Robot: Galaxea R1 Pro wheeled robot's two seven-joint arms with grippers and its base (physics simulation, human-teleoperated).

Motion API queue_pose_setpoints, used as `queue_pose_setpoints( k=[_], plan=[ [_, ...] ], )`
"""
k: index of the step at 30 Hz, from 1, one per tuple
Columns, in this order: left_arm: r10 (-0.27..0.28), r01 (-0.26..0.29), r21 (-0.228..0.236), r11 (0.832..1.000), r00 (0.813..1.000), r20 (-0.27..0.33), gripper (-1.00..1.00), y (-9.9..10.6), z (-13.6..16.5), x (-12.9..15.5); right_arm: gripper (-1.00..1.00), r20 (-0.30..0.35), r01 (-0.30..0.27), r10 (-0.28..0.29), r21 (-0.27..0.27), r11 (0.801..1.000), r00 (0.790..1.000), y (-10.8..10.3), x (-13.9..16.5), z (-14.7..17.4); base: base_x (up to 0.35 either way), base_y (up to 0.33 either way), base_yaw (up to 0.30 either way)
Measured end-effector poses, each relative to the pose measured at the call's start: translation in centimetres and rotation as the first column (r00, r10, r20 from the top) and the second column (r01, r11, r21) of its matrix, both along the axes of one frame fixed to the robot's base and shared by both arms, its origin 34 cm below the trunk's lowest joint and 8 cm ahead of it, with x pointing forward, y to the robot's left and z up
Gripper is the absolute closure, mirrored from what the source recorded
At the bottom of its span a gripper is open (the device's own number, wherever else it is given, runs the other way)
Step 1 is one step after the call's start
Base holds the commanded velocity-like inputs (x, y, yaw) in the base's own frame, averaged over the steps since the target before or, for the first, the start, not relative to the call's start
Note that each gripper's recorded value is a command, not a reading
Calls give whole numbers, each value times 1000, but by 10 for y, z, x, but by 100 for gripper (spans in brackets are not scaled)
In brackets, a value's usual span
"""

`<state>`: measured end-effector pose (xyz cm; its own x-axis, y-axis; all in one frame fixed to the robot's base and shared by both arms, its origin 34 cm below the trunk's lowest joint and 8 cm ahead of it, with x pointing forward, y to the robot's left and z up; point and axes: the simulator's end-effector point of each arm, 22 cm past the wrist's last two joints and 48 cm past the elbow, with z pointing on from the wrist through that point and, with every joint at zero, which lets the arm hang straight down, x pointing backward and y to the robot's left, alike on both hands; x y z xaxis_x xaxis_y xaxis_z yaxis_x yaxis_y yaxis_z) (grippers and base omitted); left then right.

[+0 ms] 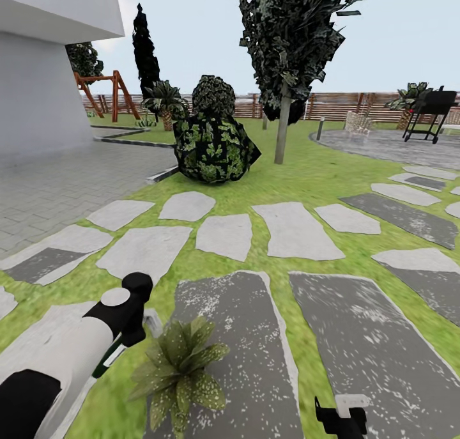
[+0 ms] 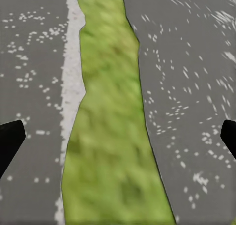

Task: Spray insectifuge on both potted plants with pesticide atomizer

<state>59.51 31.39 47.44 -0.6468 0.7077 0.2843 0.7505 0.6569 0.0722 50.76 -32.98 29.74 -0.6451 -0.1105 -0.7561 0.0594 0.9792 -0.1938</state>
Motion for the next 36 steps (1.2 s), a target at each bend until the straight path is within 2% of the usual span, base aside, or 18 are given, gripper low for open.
queue_pose_setpoints(
  k=[4, 11, 19, 23, 27, 32, 36],
  plan=[
    [1, -2, -6, 1000, 1000, -17, 100, -2, -8, -9, -100, 1, 1, -1, 0, 1000, 1000, 0, 0, 0, 84, 49, 0],
    [-8, 8, -12, 1000, 1000, -5, 100, -8, -6, -5, -100, 0, 0, 0, 0, 1000, 1000, 0, 0, 0, 18, 11, 0],
    [3, -2, -45, 999, 1000, 5, 100, -19, -4, -2, -100, 0, 0, 0, 0, 1000, 1000, 0, 0, 0, 0, 0, 0],
    [51, -53, -77, 996, 998, -20, 100, -16, -13, -13, -100, 0, -1, 1, 0, 1000, 1000, 0, 0, 0, 0, 0, 0],
    [50, -51, -61, 997, 999, -20, 100, -11, -25, -22, -100, 0, -1, 1, 0, 1000, 1000, 0, 0, 0, 0, 0, 0],
    [55, -56, -111, 992, 998, -7, 100, -26, -26, -19, -100, 0, 0, 0, 0, 1000, 1000, 0, 0, 0, 0, 0, 0],
    [30, -29, -133, 991, 1000, 2, 100, -48, -24, -14, -100, 0, 0, 0, 0, 1000, 1000, 0, 0, 0, 0, 0, 0]
  ],
)
